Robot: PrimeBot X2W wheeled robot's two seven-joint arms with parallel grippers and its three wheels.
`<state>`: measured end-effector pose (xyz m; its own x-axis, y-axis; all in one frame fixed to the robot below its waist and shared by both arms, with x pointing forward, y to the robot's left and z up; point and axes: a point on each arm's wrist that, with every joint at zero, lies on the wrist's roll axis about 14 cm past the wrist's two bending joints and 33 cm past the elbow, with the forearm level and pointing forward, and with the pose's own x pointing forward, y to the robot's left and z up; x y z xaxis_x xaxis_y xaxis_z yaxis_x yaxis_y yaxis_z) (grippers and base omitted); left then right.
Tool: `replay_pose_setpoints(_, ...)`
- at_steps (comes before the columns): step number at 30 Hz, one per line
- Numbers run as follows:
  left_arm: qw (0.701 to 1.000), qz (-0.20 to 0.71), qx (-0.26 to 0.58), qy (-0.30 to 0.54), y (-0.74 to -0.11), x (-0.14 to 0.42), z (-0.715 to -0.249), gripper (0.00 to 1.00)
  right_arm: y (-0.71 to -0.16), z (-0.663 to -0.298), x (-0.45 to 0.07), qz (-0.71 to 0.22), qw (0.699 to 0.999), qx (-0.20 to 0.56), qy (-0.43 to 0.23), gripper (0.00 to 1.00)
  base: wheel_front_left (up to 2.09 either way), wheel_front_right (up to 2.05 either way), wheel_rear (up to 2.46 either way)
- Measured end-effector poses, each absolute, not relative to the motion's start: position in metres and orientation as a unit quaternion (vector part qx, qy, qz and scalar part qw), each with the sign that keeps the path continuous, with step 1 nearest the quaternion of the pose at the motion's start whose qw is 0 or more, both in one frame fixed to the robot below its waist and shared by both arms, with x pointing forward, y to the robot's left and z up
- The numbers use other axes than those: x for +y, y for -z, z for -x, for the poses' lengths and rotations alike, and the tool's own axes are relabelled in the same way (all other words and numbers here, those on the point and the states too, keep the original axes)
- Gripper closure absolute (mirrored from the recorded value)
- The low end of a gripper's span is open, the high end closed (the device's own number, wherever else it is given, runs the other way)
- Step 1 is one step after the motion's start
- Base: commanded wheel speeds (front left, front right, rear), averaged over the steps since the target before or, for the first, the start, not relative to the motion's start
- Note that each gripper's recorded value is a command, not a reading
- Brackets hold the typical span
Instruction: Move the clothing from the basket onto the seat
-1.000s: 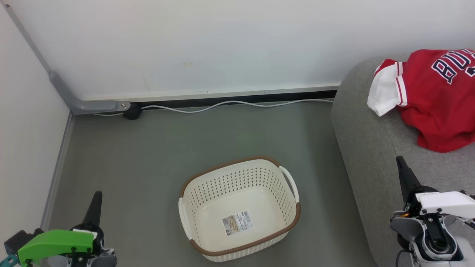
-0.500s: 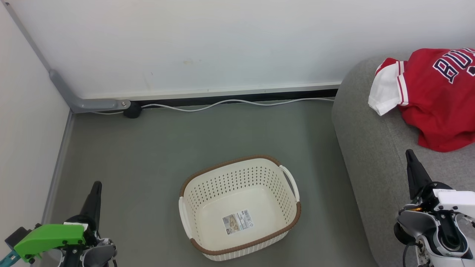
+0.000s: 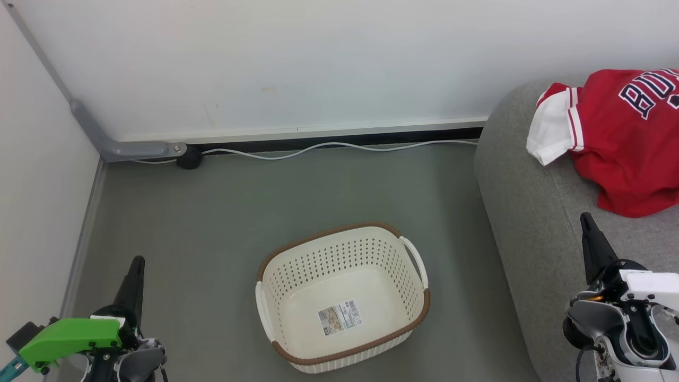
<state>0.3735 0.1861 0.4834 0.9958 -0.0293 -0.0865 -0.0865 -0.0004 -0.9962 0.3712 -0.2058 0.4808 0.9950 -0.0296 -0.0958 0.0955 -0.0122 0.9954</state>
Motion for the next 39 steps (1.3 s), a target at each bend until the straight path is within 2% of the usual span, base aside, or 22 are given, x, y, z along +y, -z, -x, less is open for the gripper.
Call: replay_pose_setpoints(39,0.705,0.707,0.041,-0.022,-0.4825,0.1866,-0.3734,1.00,-0.4814,-0.3714,-0.2063,-0.710,0.702,0.022,0.044,1.00,0.00,0.00,0.00)
